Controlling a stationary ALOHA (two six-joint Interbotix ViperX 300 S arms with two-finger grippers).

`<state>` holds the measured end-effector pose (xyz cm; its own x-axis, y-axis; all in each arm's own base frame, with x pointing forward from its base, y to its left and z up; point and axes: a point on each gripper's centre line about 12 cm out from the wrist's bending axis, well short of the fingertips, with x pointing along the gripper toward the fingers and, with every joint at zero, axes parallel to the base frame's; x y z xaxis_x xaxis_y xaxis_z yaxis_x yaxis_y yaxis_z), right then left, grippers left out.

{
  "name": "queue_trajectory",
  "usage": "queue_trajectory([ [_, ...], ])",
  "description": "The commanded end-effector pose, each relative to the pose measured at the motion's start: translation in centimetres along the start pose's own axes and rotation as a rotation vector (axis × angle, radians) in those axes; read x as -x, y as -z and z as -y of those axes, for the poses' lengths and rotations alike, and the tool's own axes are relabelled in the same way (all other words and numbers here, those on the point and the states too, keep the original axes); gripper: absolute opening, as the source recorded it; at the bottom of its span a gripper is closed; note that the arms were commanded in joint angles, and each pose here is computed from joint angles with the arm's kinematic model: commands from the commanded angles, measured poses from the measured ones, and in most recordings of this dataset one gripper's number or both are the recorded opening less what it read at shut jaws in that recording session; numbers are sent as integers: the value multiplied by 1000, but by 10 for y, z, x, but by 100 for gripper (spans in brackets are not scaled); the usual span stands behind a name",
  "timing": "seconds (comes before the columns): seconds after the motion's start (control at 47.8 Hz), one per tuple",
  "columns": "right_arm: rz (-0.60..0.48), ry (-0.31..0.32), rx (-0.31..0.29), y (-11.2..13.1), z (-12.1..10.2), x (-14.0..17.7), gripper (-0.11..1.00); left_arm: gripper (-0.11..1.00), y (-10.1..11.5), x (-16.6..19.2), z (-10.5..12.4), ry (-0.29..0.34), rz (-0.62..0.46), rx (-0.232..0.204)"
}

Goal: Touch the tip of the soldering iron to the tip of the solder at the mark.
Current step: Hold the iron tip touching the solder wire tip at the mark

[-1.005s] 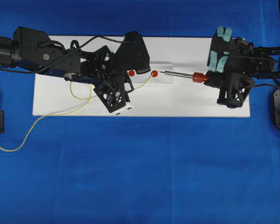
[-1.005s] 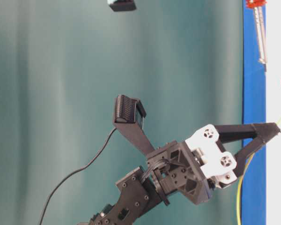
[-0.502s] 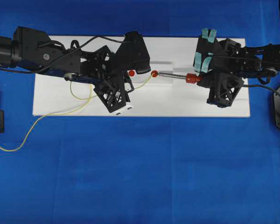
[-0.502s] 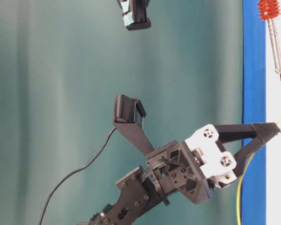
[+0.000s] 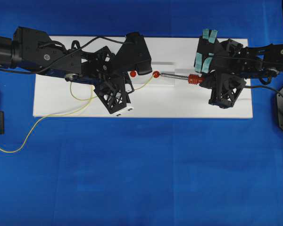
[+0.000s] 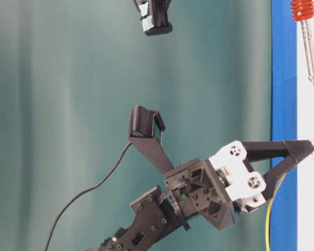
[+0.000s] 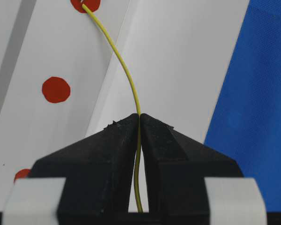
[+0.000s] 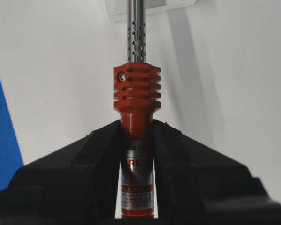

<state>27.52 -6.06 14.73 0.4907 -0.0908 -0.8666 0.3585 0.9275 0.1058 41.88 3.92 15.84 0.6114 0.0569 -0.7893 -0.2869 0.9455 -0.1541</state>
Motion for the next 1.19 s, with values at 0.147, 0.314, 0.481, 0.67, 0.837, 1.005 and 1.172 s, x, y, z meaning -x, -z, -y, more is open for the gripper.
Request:
queue_trajectory([
  [0.147, 30, -4, -1, -10, -1, 5, 6, 3, -14, 8, 3, 10, 42, -3],
  [0.314, 34, -4, -2, -11, -1, 5, 6, 3, -15, 8, 3, 10, 45, -3],
  [0.481, 32, -4, -2, -11, -1, 5, 6, 3, -19, 8, 4, 11, 50, -5],
  [0.67, 34, -4, -2, -12, -1, 5, 6, 3, -18, 6, 5, 5, 26, -6],
  [0.837, 34, -4, -2, -11, -1, 5, 6, 3, -19, 7, 5, 6, 27, -6],
  [1.005, 34, -4, -2, -11, -1, 5, 6, 3, -19, 7, 5, 5, 26, -4],
  [1.172, 34, -4, -2, -12, -1, 5, 6, 3, -19, 7, 5, 5, 24, -6],
])
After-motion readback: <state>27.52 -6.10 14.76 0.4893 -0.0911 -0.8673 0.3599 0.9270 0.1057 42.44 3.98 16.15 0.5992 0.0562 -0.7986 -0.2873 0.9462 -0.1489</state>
